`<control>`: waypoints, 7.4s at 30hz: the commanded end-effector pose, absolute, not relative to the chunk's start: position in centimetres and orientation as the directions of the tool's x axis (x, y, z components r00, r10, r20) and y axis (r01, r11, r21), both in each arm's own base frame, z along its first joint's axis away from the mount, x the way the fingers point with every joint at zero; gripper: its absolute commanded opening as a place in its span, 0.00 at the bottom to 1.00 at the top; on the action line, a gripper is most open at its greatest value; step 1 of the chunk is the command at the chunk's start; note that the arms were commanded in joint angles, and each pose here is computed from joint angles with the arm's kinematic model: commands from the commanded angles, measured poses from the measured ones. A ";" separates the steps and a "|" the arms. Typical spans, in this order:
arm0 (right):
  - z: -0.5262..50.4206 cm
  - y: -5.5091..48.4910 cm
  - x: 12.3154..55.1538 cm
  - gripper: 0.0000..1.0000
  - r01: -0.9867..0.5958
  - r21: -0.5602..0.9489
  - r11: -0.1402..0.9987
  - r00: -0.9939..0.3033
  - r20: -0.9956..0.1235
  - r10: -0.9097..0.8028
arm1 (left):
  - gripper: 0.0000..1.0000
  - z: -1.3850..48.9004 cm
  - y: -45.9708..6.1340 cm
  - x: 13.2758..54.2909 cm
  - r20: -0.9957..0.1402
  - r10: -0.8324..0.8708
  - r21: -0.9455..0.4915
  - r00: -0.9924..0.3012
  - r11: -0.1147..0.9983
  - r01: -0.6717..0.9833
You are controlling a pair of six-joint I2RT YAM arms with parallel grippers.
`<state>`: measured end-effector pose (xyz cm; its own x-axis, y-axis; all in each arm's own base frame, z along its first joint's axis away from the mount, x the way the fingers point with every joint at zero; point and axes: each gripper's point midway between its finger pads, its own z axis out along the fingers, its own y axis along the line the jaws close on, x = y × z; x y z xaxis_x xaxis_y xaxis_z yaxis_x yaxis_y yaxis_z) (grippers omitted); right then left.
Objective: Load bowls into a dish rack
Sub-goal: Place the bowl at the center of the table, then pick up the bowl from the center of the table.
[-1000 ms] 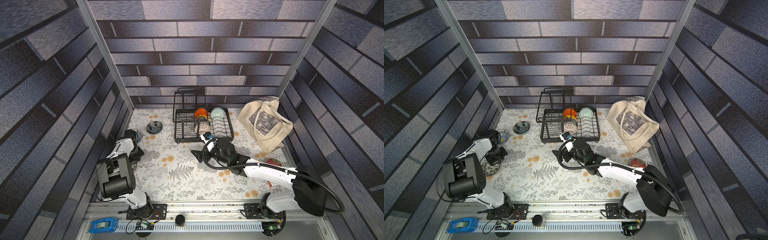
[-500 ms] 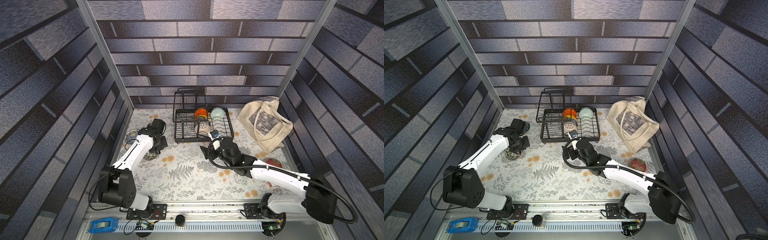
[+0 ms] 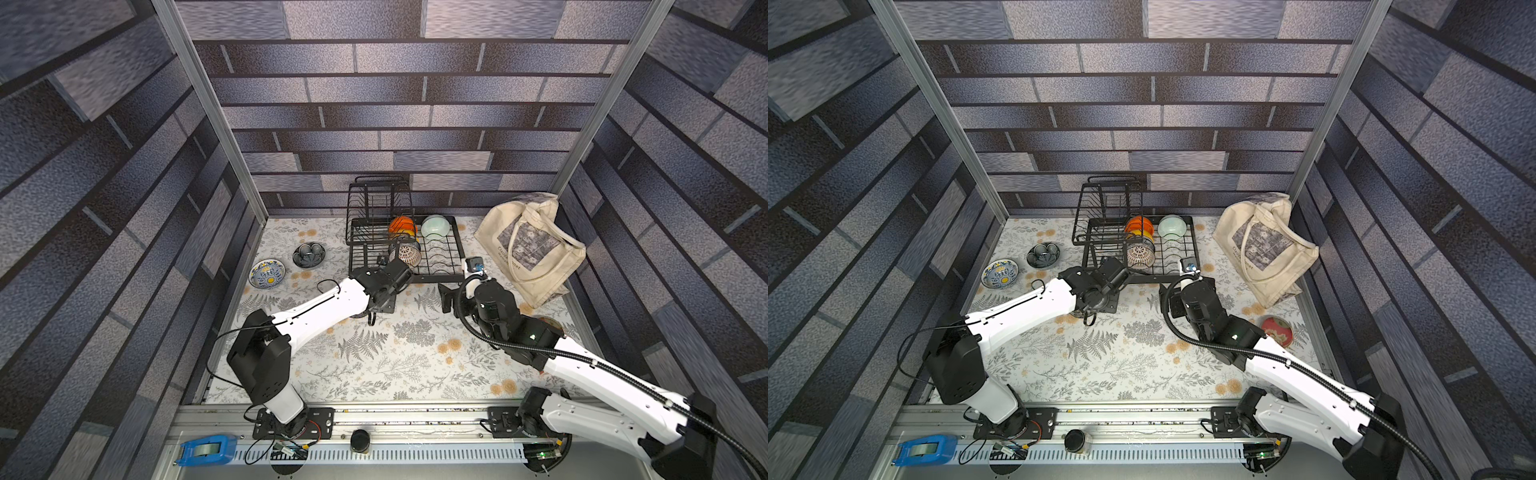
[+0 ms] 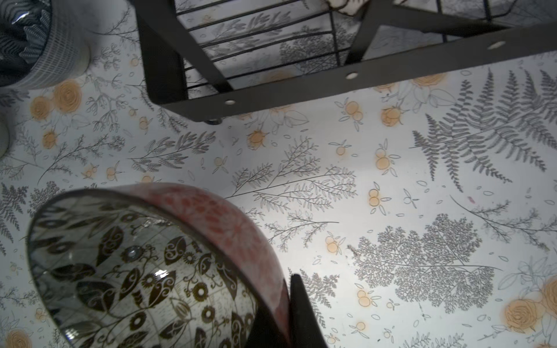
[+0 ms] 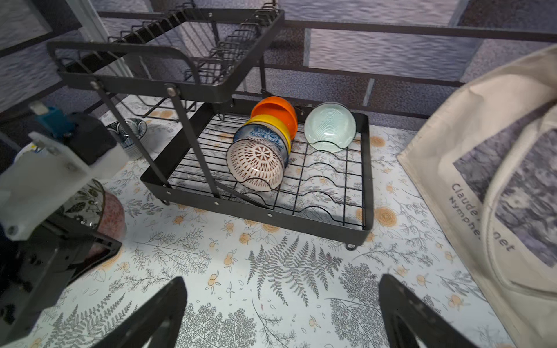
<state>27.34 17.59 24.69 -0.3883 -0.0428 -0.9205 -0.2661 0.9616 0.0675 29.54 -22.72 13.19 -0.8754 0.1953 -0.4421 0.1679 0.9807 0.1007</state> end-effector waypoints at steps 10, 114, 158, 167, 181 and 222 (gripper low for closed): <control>20.4 10.3 26.7 1.00 -0.039 0.162 0.986 -0.571 -0.814 0.111 | 0.00 11.6 -29.5 31.3 -0.460 0.374 0.189 -0.805 0.927 0.323; 5.6 26.0 30.6 0.10 -0.152 0.344 0.926 -0.921 -0.389 -0.007 | 1.00 11.9 -23.3 27.7 -0.406 -0.323 -0.674 -0.855 0.738 0.041; 18.0 21.6 30.2 0.25 -0.048 0.422 0.905 -0.750 -0.613 0.246 | 0.00 16.8 -32.4 30.8 -0.661 -0.193 -0.468 -0.725 0.861 0.198; 22.3 20.4 29.3 0.79 0.014 0.511 0.860 -0.715 -0.596 0.366 | 0.00 17.0 -30.3 33.0 -0.698 -0.335 -0.464 -0.633 0.885 0.044; 28.0 17.6 29.0 1.00 0.274 0.755 0.595 -0.595 -0.353 0.722 | 0.00 20.3 -35.0 33.9 -0.894 -0.245 -0.335 -0.376 0.921 0.196; 26.3 18.6 34.1 0.21 0.390 0.914 0.113 -0.371 0.043 0.928 | 0.00 26.5 -37.7 31.6 -0.963 -0.229 -0.267 -0.145 0.894 0.360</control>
